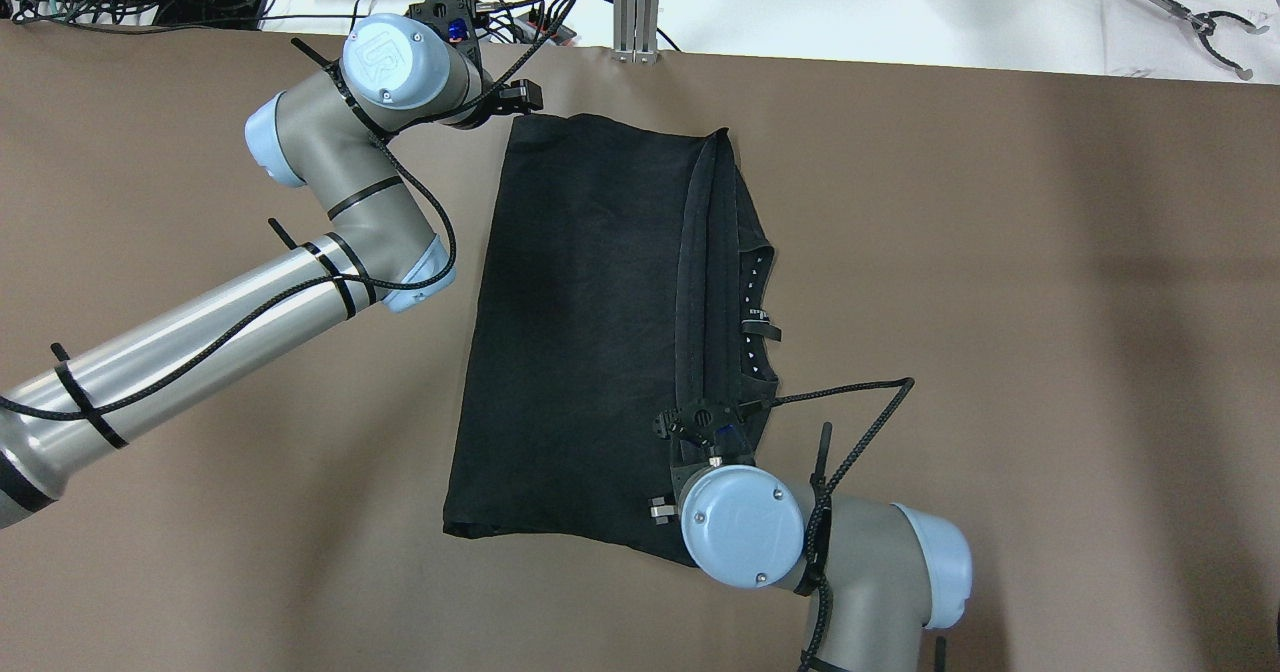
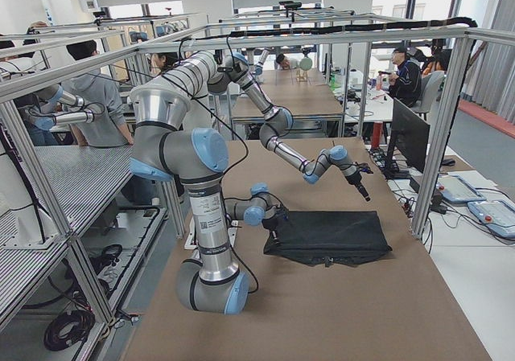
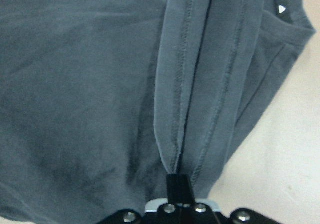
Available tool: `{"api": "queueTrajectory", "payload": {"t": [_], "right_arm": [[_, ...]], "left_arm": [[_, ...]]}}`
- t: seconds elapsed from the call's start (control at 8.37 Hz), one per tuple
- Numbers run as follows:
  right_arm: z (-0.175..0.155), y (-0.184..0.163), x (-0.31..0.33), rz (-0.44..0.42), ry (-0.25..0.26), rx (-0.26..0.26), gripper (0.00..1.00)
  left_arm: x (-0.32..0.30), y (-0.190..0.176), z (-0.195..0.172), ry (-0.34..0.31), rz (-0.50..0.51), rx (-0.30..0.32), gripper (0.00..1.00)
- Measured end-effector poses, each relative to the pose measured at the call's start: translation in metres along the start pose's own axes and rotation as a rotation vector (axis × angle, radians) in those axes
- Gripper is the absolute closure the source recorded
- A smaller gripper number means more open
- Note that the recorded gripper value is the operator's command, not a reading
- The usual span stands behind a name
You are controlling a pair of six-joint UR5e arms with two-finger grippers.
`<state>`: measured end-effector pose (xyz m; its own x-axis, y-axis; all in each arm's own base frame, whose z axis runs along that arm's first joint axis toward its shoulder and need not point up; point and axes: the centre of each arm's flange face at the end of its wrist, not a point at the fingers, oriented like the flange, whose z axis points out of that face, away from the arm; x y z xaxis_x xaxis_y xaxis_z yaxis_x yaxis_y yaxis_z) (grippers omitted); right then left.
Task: Fold clothes
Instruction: 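Grasp the shirt's near edge with the right gripper and adjust it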
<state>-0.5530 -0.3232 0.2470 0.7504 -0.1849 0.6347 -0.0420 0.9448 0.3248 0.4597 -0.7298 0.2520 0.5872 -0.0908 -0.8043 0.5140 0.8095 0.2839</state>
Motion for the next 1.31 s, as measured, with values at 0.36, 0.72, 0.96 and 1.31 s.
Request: {"api": "queueTrajectory", "payload": {"t": [0.36,0.72,0.96,1.31], "right_arm": [[-0.015,0.050,0.041,0.004,0.034,-0.075,1.00],[-0.027,0.090,0.039,0.039,0.025,-0.084,0.05],[-0.034,0.077,0.046,0.074,0.010,-0.095,0.06],[-0.046,0.063,0.036,0.506,-0.021,-0.059,0.31]], "left_arm": [[0.009,0.012,-0.015,0.033,-0.007,0.021,0.06],[0.009,0.020,-0.019,0.042,-0.012,0.025,0.06],[0.007,0.022,-0.017,0.038,-0.013,0.023,0.06],[0.006,0.023,-0.017,0.039,-0.014,0.023,0.06]]}}
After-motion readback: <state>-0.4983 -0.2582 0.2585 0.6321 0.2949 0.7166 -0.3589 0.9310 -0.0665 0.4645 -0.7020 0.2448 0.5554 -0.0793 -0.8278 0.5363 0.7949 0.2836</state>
